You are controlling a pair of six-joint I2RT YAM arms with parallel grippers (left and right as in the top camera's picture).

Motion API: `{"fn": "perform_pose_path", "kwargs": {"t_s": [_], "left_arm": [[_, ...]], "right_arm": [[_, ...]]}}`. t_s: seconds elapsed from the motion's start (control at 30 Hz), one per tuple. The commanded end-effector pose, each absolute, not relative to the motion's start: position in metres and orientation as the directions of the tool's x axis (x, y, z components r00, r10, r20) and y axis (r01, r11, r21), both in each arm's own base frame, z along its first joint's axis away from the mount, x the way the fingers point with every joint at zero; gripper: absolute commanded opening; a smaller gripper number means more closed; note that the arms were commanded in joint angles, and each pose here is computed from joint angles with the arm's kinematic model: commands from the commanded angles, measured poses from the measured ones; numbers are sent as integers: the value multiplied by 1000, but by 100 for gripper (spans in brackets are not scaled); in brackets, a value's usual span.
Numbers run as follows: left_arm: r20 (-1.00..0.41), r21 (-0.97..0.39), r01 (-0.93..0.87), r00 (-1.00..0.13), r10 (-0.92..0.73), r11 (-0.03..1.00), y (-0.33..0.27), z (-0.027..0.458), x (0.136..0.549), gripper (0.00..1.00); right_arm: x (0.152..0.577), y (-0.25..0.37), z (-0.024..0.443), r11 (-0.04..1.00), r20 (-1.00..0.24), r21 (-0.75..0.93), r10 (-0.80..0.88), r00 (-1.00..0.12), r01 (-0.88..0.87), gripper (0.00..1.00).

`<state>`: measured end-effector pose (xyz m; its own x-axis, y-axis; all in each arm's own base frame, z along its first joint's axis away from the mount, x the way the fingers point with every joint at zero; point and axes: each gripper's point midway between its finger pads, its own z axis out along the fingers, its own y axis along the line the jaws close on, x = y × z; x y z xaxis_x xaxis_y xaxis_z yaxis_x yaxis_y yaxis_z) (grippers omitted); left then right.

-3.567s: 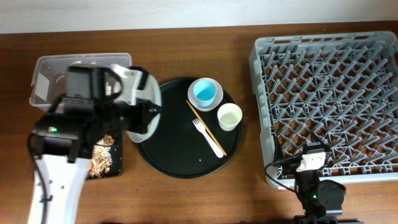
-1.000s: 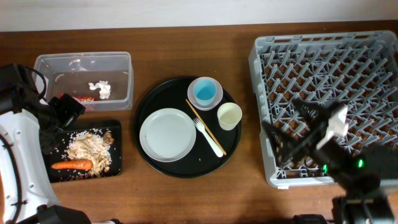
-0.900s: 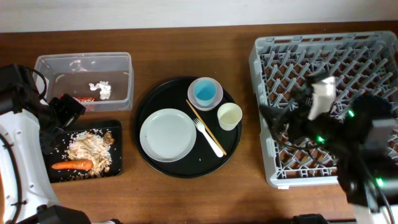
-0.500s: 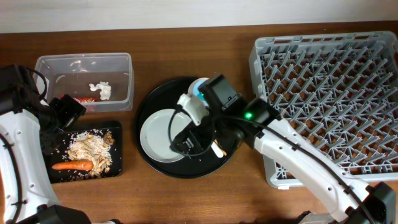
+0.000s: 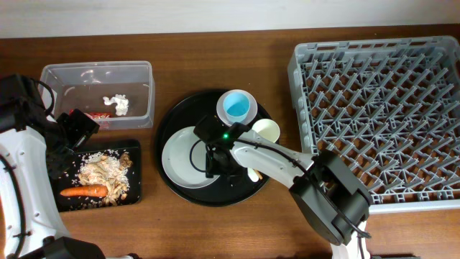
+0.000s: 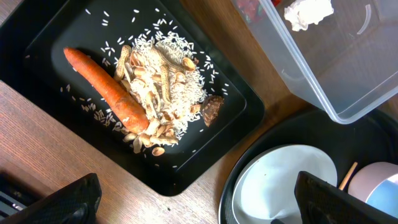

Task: Sort waste into correct bins and load items into the dishwasher rack
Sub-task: 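Grip the plate rim with the right gripper and lift it toward the rack, then stand the plate upright in the rack slots and open the right gripper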

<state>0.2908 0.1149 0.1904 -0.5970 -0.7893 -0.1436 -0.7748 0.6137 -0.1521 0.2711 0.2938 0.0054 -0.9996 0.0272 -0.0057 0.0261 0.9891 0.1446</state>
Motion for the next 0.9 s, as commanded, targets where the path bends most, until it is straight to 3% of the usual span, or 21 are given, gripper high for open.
{"fn": "perform_pose_path", "kwargs": {"t_s": [0.0, 0.03, 0.07, 0.13, 0.2, 0.47, 0.6, 0.67, 0.73, 0.8, 0.87], "left_arm": [[-148, -159, -781, -587, -796, 605, 115, 193, 290, 99], [-148, -159, -781, -587, -796, 605, 115, 193, 290, 99], [-148, -159, -781, -587, -796, 605, 115, 193, 290, 99], [-148, -159, -781, -587, -796, 605, 115, 193, 290, 99], [-148, -159, -781, -587, -796, 605, 115, 193, 290, 99], [-148, -159, -781, -587, -796, 605, 115, 193, 290, 99], [-148, -159, -781, -587, -796, 605, 115, 193, 290, 99], [-148, -159, -781, -587, -796, 605, 115, 193, 290, 99], [-148, -159, -781, -587, -796, 605, 115, 193, 290, 99], [-148, -159, -781, -587, -796, 605, 115, 193, 290, 99], [-148, -159, -781, -587, -796, 605, 115, 193, 290, 99]], "right_arm": [[275, 292, -3, 993, -22, 110, 35, -999, 32, 46], [274, 292, -3, 993, -20, 109, 35, -999, 32, 31], [272, 291, -3, 994, -13, 108, 35, -999, 33, 28], [269, 296, 0, 991, 11, 131, 32, -999, 33, 12], [271, 297, 6, 991, 10, 131, 28, -1000, 29, 4], [276, 301, 61, 986, -37, 166, -3, -999, -9, 4], [297, 266, 145, 962, -189, 268, -6, -982, -57, 4], [307, 215, 209, 952, -327, 299, 37, -944, -66, 4], [321, 125, 246, 972, -438, 226, 155, -885, 58, 4], [327, 27, 267, 954, -504, 191, 298, -811, 232, 4], [330, -79, 268, 861, -547, 133, 477, -688, 491, 4]]}}
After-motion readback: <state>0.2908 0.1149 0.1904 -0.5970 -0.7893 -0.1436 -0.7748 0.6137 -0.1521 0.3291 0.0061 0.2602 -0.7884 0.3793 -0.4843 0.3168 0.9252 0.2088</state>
